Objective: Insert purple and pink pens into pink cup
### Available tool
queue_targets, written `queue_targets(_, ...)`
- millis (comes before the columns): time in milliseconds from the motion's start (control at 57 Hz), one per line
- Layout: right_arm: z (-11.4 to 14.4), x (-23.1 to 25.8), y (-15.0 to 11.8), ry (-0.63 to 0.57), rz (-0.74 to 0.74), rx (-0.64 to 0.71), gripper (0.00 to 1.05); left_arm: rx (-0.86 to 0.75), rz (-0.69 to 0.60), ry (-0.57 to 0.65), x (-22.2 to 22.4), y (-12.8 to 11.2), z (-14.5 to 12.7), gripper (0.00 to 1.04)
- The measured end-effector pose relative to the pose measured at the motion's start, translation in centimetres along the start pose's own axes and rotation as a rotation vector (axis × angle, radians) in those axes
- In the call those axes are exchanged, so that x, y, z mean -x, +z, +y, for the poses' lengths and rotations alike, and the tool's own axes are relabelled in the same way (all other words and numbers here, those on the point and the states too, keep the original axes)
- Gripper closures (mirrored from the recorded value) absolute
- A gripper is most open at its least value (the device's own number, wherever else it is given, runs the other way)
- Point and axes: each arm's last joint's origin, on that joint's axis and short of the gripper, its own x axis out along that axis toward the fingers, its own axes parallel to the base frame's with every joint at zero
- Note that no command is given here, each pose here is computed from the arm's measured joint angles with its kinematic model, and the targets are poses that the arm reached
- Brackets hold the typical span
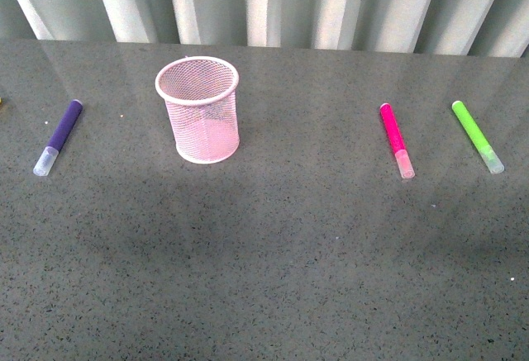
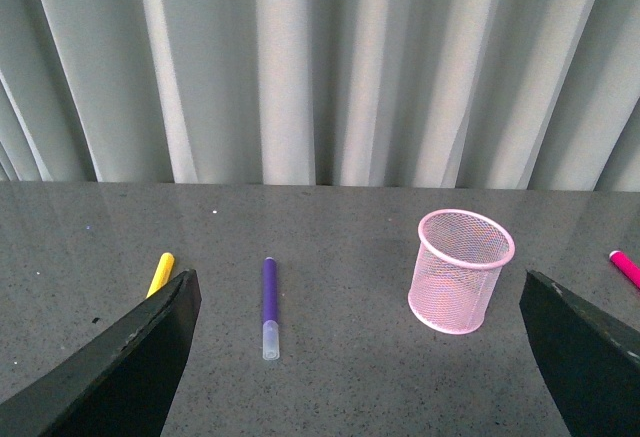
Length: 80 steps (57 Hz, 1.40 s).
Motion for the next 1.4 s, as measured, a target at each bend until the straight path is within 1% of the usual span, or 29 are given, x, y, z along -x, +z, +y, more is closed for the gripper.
queue_targets(492,0.0,0.0,0.0,0.000,0.000,0.000,0.07,0.001,0.001,0.002,0.0,0.0,0.0,0.07)
queue_targets(527,0.0,0.0,0.0,0.000,0.000,0.000,0.07,0.023,0.049,0.035,0.0,-0.1,0.0,0.07)
queue_targets(562,0.0,0.0,0.0,0.000,0.000,0.000,0.07,0.059,0.157,0.101,0.0,-0.1,-0.1,0.07)
queue_targets(579,0.0,0.0,0.0,0.000,0.000,0.000,0.07,0.068,0.185,0.105,0.0,-0.1,-0.2,0.07)
queue_targets(615,0.0,0.0,0.0,-0.001,0.000,0.000,0.07,0.099,0.271,0.166,-0.1,-0.2,-0.3,0.07)
queue_targets(667,0.0,0.0,0.0,0.000,0.000,0.000,0.07,0.141,0.344,0.163,-0.6,-0.4,-0.6,0.07)
queue_targets(825,0.0,0.0,0.0,0.000,0.000,0.000,0.07,0.206,0.409,0.137,-3.1,0.7,-0.3,0.07)
queue_targets(983,0.0,0.0,0.0,0.000,0.000,0.000,0.07,0.190,0.542,0.088,-7.5,1.8,0.2,0.07)
queue_targets(1036,0.0,0.0,0.0,0.000,0.000,0.000,0.07,0.199,0.593,0.077,-8.9,1.8,0.4,0.07)
queue_targets(1159,0.0,0.0,0.0,0.000,0.000,0.000,0.07,0.179,0.694,0.098,-12.6,1.6,1.3,0.07)
queue_targets(1247,0.0,0.0,0.0,0.000,0.000,0.000,0.07,0.175,0.736,0.105,-14.9,1.3,1.7,0.07)
queue_targets(1405,0.0,0.0,0.0,0.000,0.000,0.000,0.07,0.164,0.794,0.052,-18.7,1.0,1.9,0.07)
